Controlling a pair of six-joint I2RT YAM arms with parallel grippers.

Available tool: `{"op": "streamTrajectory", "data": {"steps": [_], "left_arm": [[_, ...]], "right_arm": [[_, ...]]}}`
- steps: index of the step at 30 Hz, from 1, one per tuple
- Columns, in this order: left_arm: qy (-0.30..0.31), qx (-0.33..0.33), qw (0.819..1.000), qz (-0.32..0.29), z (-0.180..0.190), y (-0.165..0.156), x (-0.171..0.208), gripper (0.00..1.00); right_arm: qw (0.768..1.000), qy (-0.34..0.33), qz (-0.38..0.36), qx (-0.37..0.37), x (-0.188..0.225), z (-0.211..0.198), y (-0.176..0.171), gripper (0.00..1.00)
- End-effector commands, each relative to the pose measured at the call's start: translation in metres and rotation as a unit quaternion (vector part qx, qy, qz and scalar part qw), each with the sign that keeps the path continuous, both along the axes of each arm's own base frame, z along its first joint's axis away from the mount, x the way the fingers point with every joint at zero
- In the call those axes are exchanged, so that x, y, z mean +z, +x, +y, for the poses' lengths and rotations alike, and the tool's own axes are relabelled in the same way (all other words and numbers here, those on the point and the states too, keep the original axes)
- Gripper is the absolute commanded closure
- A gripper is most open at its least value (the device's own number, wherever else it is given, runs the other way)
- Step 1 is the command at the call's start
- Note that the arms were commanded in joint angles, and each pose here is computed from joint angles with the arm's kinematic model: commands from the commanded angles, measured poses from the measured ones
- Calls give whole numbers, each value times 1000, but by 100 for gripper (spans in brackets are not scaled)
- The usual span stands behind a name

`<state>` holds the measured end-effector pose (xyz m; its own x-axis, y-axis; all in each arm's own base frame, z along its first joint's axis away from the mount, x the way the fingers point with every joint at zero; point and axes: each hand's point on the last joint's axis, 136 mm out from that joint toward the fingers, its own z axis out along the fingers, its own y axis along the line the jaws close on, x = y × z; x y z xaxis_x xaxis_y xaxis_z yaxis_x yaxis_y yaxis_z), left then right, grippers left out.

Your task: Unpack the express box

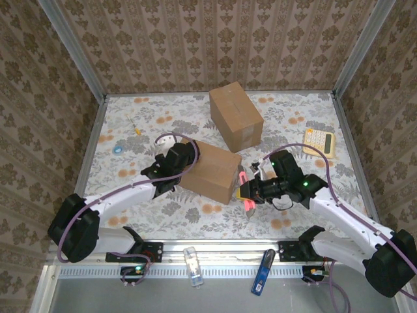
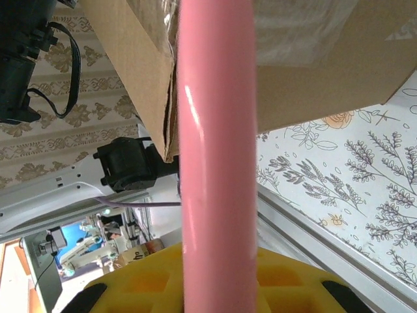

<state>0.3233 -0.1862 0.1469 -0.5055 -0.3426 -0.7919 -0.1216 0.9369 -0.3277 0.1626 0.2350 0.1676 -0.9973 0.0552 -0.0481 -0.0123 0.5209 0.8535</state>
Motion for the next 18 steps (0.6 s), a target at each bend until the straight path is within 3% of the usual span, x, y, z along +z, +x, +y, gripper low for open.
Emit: {"op": "streamTrajectory", "data": {"steps": [1, 18], "left_arm": [[180, -48, 946, 266, 56, -93, -145, 0], [180, -42, 944, 275, 59, -98, -151, 0]], "right_arm": [[1000, 10, 22, 20, -2, 5, -18, 100], [999, 12, 13, 33, 4, 25, -33, 100]]}}
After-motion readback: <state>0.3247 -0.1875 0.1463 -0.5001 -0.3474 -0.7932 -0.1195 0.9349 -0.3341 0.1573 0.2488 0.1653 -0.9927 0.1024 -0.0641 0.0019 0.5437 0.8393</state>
